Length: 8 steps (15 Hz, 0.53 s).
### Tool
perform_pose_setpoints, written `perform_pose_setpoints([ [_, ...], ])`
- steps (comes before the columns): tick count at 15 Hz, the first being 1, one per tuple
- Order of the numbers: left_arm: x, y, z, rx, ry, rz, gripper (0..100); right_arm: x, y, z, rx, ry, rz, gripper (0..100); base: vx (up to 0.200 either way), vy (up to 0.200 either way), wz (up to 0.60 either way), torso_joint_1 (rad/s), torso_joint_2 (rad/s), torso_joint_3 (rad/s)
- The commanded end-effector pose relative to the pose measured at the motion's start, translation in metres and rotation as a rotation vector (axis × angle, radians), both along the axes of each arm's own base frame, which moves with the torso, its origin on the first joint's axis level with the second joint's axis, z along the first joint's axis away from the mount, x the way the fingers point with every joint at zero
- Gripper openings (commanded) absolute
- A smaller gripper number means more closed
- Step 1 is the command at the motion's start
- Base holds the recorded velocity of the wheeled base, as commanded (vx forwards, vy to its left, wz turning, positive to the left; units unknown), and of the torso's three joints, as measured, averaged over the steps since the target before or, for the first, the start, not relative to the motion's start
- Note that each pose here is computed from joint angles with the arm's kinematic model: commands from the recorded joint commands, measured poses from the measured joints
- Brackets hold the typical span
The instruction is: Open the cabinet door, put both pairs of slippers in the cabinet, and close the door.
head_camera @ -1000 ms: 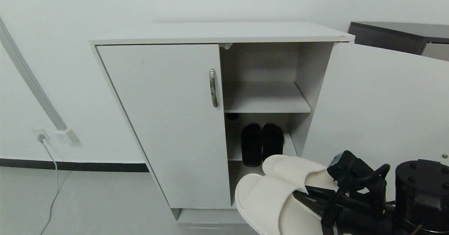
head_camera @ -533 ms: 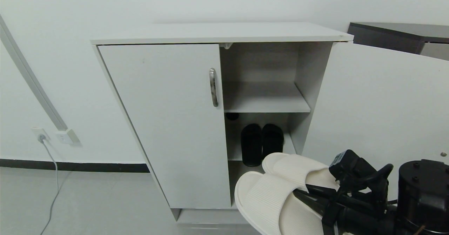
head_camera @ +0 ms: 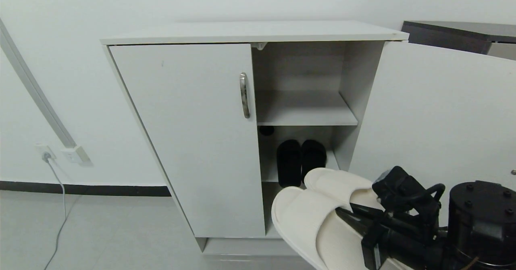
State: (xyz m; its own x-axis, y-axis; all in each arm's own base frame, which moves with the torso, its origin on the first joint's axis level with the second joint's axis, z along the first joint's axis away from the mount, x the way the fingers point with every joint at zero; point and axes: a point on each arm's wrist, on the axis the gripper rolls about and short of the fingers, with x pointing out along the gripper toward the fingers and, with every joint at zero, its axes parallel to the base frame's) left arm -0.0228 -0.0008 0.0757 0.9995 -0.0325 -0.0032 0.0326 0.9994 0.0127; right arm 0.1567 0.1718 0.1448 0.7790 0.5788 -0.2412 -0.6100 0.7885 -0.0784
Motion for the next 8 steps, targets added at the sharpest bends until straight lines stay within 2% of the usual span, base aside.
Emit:
perform_pose_setpoints([
  [1, 0.000, 0.000, 0.000, 0.000, 0.000, 0.000, 0, 0.006, 0.046, 0.003, 0.052, -0.002, -0.124, 0, 0.000, 0.000, 0.00, 0.000, 0.00, 0.000],
  [2, 0.000, 0.000, 0.000, 0.001, 0.000, 0.000, 0, 0.012, 0.068, -0.001, 0.072, -0.003, -0.207, 0, 0.000, 0.000, 0.00, 0.000, 0.00, 0.000],
  [4, 0.000, 0.000, 0.000, 0.001, -0.002, 0.000, 0, 0.027, 0.090, -0.014, 0.068, -0.003, -0.317, 0, 0.000, 0.000, 0.00, 0.000, 0.00, 0.000],
  [6, 0.000, 0.000, 0.000, 0.000, 0.000, 0.000, 0, 0.035, 0.095, -0.017, 0.063, -0.013, -0.374, 0, 0.000, 0.000, 0.00, 0.000, 0.00, 0.000],
  [8, 0.000, 0.000, 0.000, 0.004, 0.000, 0.002, 0, 0.044, 0.100, 0.000, 0.111, -0.048, -0.441, 0, 0.000, 0.000, 0.00, 0.000, 0.00, 0.000],
])
